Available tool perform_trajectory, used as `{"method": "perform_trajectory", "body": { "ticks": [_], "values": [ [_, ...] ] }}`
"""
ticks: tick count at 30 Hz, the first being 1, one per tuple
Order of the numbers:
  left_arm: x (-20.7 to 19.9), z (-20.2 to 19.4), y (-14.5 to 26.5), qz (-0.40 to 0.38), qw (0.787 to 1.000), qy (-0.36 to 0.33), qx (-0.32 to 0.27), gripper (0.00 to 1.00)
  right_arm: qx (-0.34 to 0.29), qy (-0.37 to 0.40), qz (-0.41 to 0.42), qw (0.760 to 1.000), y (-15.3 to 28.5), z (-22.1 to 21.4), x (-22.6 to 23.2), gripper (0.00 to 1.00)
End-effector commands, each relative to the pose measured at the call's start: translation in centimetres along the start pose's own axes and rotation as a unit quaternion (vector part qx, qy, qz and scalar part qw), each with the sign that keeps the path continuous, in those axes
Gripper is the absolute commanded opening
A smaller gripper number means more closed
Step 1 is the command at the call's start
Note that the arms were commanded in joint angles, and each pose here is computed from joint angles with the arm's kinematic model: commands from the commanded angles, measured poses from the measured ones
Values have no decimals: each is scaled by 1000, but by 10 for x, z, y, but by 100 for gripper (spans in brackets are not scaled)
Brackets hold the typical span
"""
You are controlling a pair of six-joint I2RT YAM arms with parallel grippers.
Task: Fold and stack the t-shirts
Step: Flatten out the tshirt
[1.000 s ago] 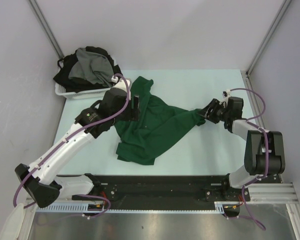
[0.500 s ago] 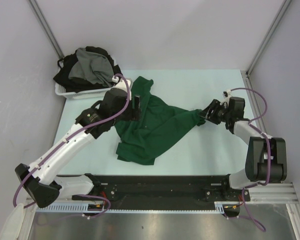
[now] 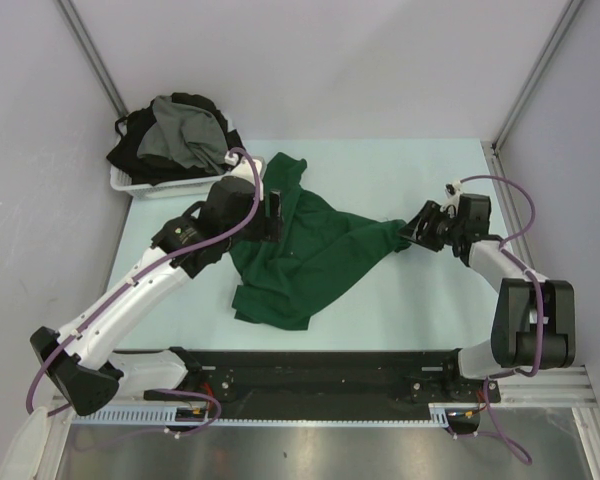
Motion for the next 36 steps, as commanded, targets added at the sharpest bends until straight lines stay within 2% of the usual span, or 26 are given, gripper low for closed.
{"method": "perform_trajectory", "body": {
  "ticks": [1, 12, 28, 31, 34, 36],
  "values": [
    [-8, 6, 3, -22, 1000, 6, -18, 77, -33, 31, 7, 999, 13, 24, 13, 54],
    [-9, 6, 1, -23, 1000, 5, -17, 77, -36, 29, 14, 999, 17, 30, 16, 54],
    [-4, 9, 11, -10, 1000, 7, -27, 78, -20, 6, 21, 1000, -16, 17, 5, 50],
    [-4, 9, 12, -9, 1000, 6, -26, 78, -20, 9, 22, 1000, -19, 18, 7, 44],
    [-3, 9, 12, -7, 1000, 6, -27, 78, -18, 14, 26, 999, -21, 19, 9, 27],
    [-3, 9, 12, -6, 1000, 5, -27, 77, -19, 15, 27, 999, -20, 21, 10, 6]
  ]
}}
Point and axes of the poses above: each gripper's point midway between its finger pads, its own y axis back along the fingers, its own x axis along the line the jaws close on, z = x × y, the point moved 7 cm from there along y, back along the fingers, and after that the axes turned 7 degrees about y, right-handed, at the moved point
